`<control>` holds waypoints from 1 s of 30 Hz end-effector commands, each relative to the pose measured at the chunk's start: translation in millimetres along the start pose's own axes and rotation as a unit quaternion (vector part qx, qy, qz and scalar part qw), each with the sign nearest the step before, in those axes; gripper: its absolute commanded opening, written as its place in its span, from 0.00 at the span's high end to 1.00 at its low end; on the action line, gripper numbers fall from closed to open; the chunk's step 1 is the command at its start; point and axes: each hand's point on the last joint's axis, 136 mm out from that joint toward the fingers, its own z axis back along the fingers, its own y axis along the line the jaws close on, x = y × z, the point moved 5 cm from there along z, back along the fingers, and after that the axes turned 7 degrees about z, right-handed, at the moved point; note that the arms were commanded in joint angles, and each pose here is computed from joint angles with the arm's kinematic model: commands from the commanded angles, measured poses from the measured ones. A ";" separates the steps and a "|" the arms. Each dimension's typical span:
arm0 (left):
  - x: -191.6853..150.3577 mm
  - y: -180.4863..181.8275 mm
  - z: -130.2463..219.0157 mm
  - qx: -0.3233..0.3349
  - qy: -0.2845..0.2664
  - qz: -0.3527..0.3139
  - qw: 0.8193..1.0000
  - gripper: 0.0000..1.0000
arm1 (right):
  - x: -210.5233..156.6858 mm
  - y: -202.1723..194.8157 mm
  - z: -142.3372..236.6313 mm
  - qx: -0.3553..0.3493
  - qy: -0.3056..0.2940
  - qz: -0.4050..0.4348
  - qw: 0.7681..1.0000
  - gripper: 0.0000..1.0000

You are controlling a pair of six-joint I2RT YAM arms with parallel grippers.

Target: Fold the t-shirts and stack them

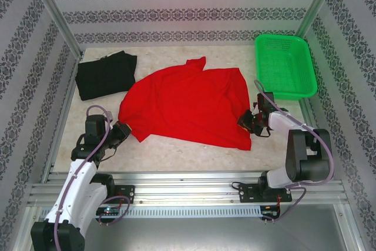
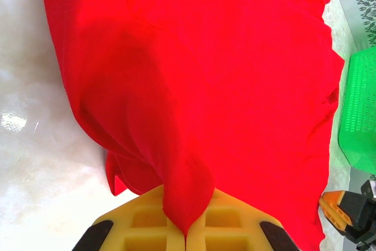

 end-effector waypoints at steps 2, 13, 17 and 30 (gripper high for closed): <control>2.0 -7.3 6.3 -0.009 -0.001 -0.009 1.000 1.00 | -8.3 -0.2 10.1 0.005 -0.005 0.021 1.000 0.75; 1.4 -7.6 6.3 -0.011 0.001 -0.012 1.000 1.00 | -0.7 -11.6 21.2 -0.062 -0.012 0.056 0.996 0.60; 1.4 -8.4 6.4 -0.013 0.002 -0.012 1.000 1.00 | 2.4 -11.3 11.0 -0.053 -0.007 0.057 0.997 0.59; 1.1 -8.6 7.4 -0.013 0.001 -0.012 1.000 1.00 | 11.2 12.2 -1.1 -0.032 -0.005 0.089 0.995 0.60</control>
